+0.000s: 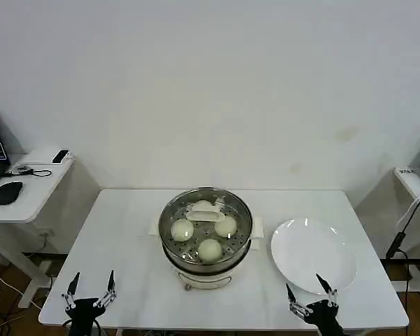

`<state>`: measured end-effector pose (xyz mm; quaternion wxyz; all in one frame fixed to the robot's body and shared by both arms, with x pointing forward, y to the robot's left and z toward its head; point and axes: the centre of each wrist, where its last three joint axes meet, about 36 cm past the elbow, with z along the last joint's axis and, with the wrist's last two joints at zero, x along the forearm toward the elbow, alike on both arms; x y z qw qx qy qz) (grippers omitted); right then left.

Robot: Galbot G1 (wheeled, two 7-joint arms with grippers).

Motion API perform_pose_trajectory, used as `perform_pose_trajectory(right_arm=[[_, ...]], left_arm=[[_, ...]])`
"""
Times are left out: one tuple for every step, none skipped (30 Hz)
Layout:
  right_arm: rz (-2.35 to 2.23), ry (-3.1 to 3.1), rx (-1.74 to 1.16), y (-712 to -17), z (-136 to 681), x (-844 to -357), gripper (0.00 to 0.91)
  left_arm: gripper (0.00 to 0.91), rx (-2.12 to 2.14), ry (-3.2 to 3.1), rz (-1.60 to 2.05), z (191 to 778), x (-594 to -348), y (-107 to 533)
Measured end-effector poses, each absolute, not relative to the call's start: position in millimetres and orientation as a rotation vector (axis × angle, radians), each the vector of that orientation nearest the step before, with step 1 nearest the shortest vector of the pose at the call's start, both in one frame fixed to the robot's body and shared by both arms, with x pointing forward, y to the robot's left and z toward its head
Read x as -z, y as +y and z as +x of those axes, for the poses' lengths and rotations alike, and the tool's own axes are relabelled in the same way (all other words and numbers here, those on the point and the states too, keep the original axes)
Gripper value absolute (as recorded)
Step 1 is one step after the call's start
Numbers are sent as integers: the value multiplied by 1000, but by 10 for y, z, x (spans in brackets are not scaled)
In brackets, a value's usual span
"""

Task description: Take steamed baozi put them in steamer then cover it.

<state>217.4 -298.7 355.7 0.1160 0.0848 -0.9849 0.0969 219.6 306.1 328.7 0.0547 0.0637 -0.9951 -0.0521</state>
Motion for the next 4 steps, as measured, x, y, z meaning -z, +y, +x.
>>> perform_pose_trajectory(right_arm=[[246,-2885,-287,-2987,2176,-3558,907],[246,-2884,-290,-2986,2176,-3561,907],[246,-2881,-292,-2985,2172,-3564,907],[246,-2878,-296,-2985,2168,-3568,907]], left_arm=[[907,161,-3015,188,2173,-3279,3057],[907,163,-3010,184,2155,-3274,3053],[907,163,-3005,184,2140,-3270,3050],[907,162,-3002,186,2128,-3270,3049]])
